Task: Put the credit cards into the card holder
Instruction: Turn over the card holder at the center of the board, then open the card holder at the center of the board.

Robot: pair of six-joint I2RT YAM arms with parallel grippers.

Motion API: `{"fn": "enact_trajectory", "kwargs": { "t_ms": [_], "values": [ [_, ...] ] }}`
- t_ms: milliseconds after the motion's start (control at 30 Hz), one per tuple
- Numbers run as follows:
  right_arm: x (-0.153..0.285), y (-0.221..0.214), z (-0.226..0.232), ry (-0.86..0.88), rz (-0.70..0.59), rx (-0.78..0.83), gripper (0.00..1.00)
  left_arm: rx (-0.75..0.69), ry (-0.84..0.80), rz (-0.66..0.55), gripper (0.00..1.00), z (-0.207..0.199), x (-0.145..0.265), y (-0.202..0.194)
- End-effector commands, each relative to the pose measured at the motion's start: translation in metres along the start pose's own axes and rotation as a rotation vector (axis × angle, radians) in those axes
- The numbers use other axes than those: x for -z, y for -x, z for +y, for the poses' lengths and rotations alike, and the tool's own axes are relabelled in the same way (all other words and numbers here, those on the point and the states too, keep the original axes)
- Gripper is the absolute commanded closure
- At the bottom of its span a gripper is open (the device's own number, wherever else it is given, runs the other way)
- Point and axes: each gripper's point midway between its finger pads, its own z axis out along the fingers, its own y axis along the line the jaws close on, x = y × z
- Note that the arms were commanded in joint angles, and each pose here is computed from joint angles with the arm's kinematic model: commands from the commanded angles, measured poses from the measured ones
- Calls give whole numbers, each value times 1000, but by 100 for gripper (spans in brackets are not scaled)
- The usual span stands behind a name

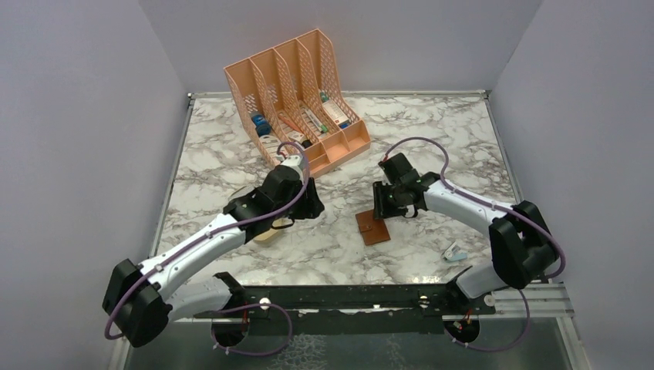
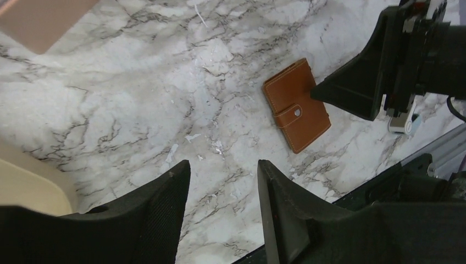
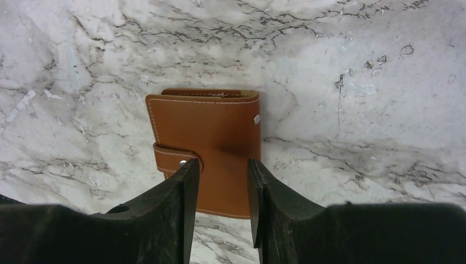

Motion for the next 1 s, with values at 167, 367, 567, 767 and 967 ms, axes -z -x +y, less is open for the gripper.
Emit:
{"fn": "enact_trajectory", "kwargs": {
  "t_ms": [167, 367, 567, 767, 967],
  "values": [
    [-24, -8, -6, 99, 21, -4, 60, -51, -139, 118, 54, -50, -32, -21],
    [-28, -24, -1, 159, 47, -22, 57, -14, -231, 183, 56, -73, -50, -42],
    [-25, -31, 17, 278, 55, -56, 74, 4, -223, 237, 59, -72, -68, -67],
    [-12, -30, 31, 362, 26, -103, 99, 11, -225, 250, 60, -75, -71, -72],
    [15, -20, 49, 463, -46, -140, 99, 9, -212, 280, 55, -71, -70, -80]
  ]
}}
